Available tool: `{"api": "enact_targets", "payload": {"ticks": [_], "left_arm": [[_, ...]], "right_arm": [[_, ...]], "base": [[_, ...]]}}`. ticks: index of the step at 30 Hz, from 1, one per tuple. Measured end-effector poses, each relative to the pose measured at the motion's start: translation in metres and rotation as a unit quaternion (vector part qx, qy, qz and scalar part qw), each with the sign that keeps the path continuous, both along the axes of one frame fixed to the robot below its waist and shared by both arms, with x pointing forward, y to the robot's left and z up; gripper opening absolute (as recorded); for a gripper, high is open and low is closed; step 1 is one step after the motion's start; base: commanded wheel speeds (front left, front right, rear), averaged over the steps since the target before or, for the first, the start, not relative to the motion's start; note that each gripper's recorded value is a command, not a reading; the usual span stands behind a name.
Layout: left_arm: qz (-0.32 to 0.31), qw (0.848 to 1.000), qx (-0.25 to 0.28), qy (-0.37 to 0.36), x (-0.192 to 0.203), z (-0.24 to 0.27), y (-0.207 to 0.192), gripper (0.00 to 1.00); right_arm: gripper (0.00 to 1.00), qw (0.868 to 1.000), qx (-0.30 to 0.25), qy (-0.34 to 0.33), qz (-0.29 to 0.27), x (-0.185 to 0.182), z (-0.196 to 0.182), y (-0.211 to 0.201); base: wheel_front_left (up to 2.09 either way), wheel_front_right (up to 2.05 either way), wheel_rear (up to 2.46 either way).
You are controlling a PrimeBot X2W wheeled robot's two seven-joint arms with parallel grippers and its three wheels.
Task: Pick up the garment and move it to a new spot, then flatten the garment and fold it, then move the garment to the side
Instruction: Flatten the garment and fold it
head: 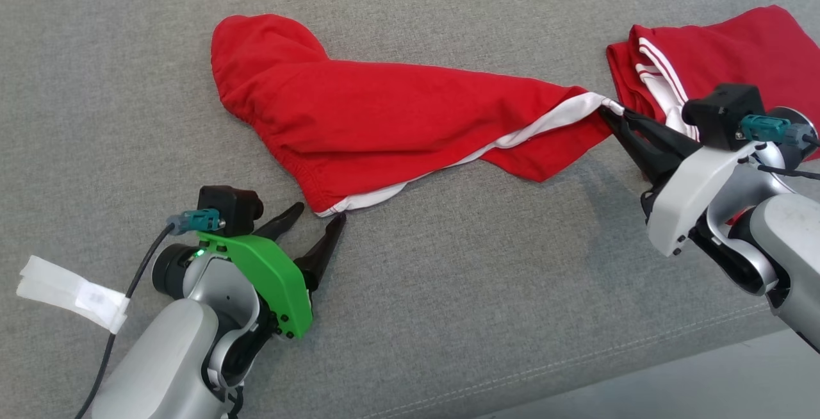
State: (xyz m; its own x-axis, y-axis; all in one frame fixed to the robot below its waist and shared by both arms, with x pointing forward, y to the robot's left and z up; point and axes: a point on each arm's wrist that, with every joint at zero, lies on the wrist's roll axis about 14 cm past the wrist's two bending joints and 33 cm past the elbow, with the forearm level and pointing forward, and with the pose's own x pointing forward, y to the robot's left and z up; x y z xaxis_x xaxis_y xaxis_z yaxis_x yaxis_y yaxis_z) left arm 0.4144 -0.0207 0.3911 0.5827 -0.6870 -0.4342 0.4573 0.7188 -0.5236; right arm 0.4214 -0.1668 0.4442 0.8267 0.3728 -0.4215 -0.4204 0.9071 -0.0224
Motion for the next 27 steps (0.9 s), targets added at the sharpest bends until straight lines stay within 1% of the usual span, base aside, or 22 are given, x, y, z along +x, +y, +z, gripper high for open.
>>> {"api": "enact_targets", "payload": {"ticks": [3,5,6,7,9,10,11,12,14,15,16,17,27], "left_arm": [[0.006,1.000,-0.003,-0.002,0.002,0.001,-0.001,1.00],[0.008,1.000,-0.003,0.000,0.003,0.000,-0.001,0.90],[0.009,1.000,-0.003,-0.002,0.003,0.000,-0.001,0.66],[0.009,1.000,-0.003,-0.002,0.003,0.000,-0.001,0.49],[0.006,1.000,-0.003,-0.003,0.003,0.000,-0.002,0.41],[0.007,1.000,-0.004,-0.004,0.003,0.000,-0.002,0.41],[0.006,1.000,-0.007,-0.005,0.002,0.000,-0.003,0.38],[0.007,1.000,-0.009,-0.005,0.002,0.000,-0.004,0.29],[0.000,1.000,-0.014,-0.006,0.000,0.001,-0.008,0.18],[-0.001,1.000,-0.017,-0.007,0.000,0.003,-0.010,0.11],[-0.003,1.000,-0.020,-0.011,0.001,0.005,-0.011,0.01],[-0.004,1.000,-0.022,-0.015,0.001,0.007,-0.012,0.00],[-0.002,0.997,-0.045,-0.061,0.010,0.041,-0.009,0.00]], "right_arm": [[0.00,1.000,-0.001,-0.003,0.000,0.002,0.000,0.000],[0.00,1.000,0.001,-0.004,0.002,0.002,0.000,0.002],[0.00,1.000,0.002,-0.005,0.003,0.003,0.000,0.002],[0.00,1.000,0.002,-0.005,0.003,0.003,0.000,0.003],[0.00,1.000,0.002,-0.005,0.004,0.003,0.000,0.003],[0.00,1.000,0.002,-0.006,0.004,0.003,0.000,0.003],[0.00,1.000,0.001,-0.008,0.005,0.004,0.000,0.003],[0.00,1.000,0.000,-0.010,0.005,0.004,0.001,0.004],[0.00,1.000,-0.001,-0.011,0.004,0.004,0.001,0.003],[0.00,1.000,-0.001,-0.011,0.004,0.004,0.001,0.003],[0.00,1.000,-0.001,-0.011,0.003,0.004,0.001,0.003],[0.00,1.000,-0.001,-0.012,0.002,0.004,0.000,0.003],[0.00,1.000,-0.003,-0.019,0.002,0.000,0.004,0.003]], "base": [[0.00,0.00,0.00],[0.00,0.00,0.00],[0.00,0.00,0.00],[0.00,0.00,0.00],[0.00,0.00,0.00],[0.00,0.00,0.00],[0.00,0.00,0.00],[0.00,0.00,0.00],[0.00,0.00,0.00],[0.00,0.00,0.00],[0.00,0.00,0.00],[0.00,0.00,0.00],[0.00,0.00,0.00]]}}
